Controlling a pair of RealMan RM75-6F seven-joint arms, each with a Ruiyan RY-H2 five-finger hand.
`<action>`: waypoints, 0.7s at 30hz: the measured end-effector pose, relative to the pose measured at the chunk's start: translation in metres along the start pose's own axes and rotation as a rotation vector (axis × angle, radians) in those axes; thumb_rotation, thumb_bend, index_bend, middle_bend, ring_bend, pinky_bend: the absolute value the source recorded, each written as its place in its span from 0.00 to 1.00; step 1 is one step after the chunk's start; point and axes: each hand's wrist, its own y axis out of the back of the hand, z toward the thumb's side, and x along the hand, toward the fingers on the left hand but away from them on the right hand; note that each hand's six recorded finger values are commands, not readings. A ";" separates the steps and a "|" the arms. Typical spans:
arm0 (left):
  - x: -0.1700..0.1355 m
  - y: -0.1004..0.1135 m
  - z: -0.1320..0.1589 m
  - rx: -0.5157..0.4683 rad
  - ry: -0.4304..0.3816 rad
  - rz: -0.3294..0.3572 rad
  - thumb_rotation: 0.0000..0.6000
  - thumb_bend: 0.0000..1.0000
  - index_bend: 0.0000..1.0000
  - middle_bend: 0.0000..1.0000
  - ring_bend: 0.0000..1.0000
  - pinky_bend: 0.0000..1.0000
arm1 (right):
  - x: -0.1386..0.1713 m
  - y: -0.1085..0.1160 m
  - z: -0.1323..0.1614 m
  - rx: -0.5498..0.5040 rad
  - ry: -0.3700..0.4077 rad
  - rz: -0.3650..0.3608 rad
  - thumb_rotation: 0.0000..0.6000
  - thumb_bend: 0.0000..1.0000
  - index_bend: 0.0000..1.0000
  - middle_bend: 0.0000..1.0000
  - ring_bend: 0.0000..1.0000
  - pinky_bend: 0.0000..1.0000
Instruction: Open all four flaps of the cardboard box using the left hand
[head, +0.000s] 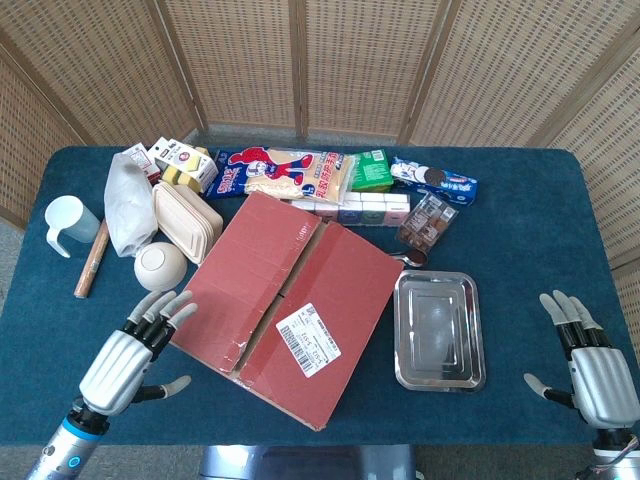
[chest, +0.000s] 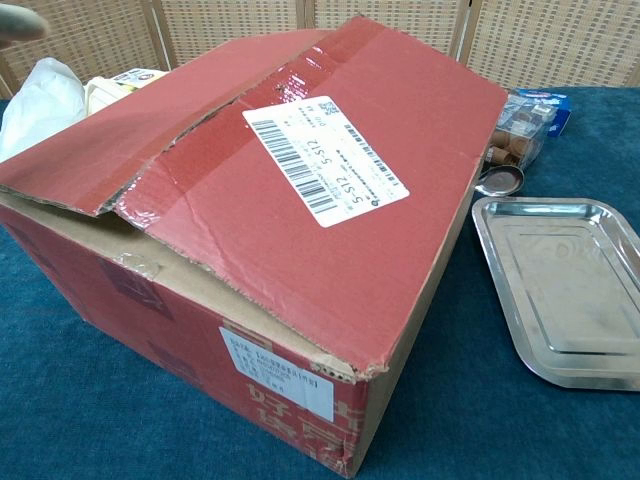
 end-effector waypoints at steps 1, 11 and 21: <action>0.002 -0.001 0.003 -0.003 -0.005 0.003 1.00 0.12 0.00 0.00 0.00 0.00 | 0.000 0.000 0.000 -0.001 0.000 -0.001 1.00 0.00 0.00 0.00 0.00 0.21; 0.026 -0.012 0.017 -0.021 -0.013 0.014 1.00 0.12 0.00 0.00 0.00 0.00 | 0.000 0.003 -0.003 -0.013 -0.007 -0.001 1.00 0.00 0.00 0.00 0.00 0.21; 0.028 -0.015 0.021 -0.011 -0.013 0.021 1.00 0.12 0.00 0.00 0.00 0.00 | 0.000 0.003 -0.003 -0.015 -0.007 -0.002 1.00 0.00 0.00 0.00 0.00 0.21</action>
